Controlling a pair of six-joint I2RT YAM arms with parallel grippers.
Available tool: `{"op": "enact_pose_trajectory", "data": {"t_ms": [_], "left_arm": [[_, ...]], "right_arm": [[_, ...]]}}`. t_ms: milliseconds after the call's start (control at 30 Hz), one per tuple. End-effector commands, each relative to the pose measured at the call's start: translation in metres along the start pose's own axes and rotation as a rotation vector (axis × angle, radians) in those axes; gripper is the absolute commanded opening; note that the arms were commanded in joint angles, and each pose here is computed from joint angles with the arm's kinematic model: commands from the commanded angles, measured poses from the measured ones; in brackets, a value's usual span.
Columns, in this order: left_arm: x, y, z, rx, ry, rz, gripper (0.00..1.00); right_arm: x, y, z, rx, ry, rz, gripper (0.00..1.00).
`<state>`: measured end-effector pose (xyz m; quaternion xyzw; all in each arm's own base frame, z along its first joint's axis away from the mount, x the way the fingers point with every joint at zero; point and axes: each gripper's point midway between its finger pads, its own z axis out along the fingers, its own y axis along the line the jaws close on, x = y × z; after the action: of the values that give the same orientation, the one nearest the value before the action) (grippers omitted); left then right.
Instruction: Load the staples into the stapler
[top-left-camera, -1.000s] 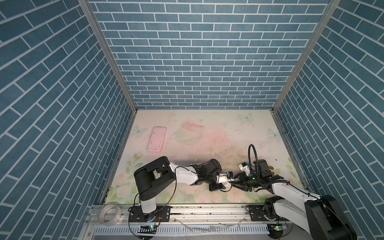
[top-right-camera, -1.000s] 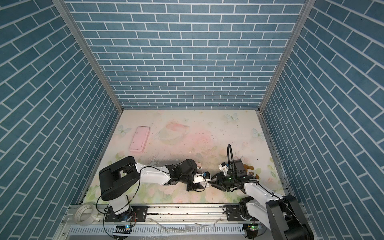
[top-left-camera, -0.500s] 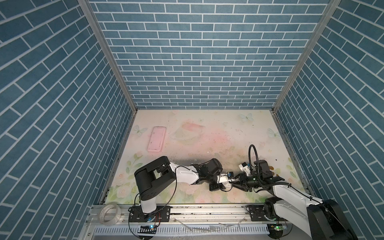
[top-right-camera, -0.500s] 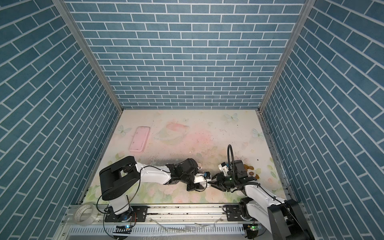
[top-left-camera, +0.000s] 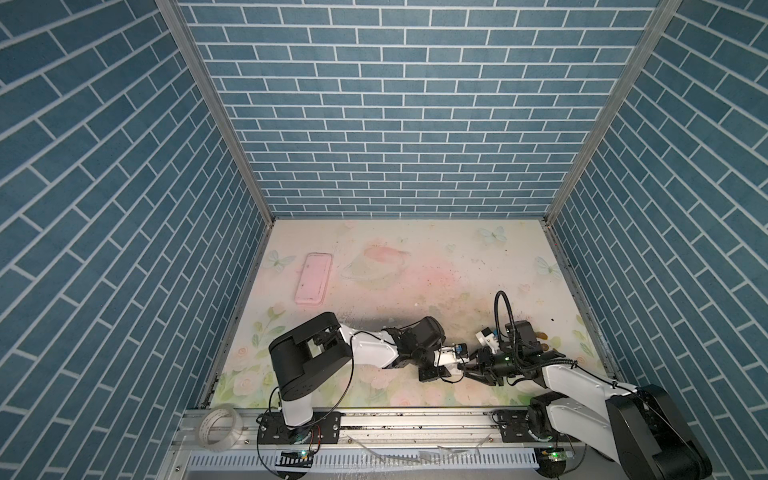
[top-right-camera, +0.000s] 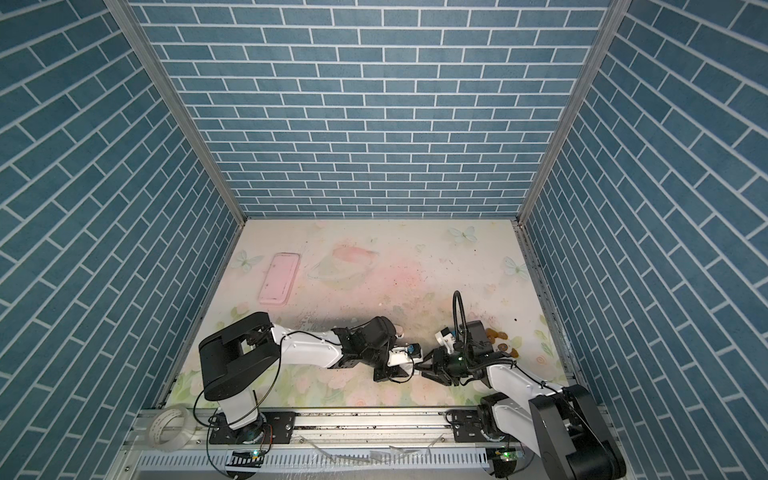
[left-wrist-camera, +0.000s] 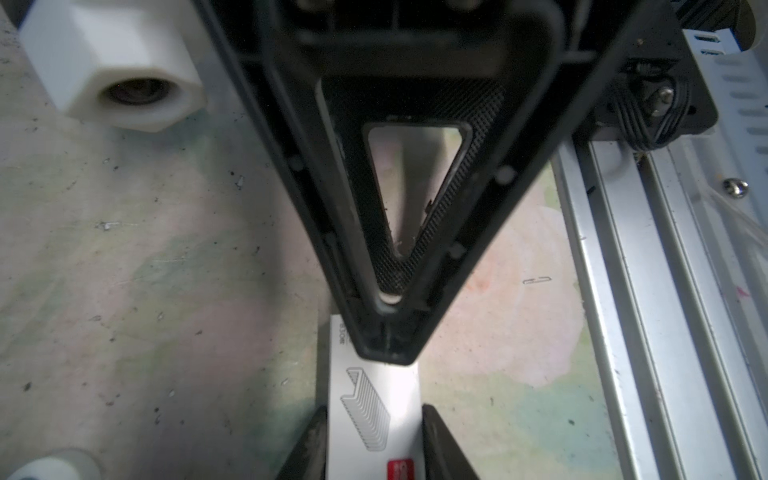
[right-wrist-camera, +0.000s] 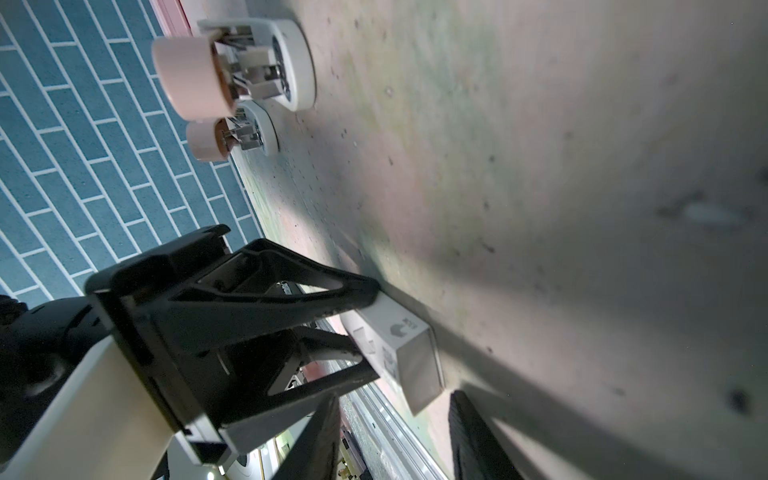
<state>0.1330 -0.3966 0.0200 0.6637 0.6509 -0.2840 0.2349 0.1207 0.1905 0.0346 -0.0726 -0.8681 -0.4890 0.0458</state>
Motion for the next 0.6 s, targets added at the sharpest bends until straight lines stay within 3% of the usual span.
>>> {"op": "enact_pose_trajectory", "data": {"t_ms": [0,567], "left_arm": [[0.0528,-0.0174,0.0086,0.062,0.175,-0.066,0.38],[0.0529,-0.021,0.0094,0.072,0.18,-0.055,0.38]], "right_arm": [[-0.0057,0.0146,-0.0001,-0.03,0.004,-0.054,0.44],[-0.008,0.0199,0.0012,-0.038,0.007,-0.07,0.44]]}}
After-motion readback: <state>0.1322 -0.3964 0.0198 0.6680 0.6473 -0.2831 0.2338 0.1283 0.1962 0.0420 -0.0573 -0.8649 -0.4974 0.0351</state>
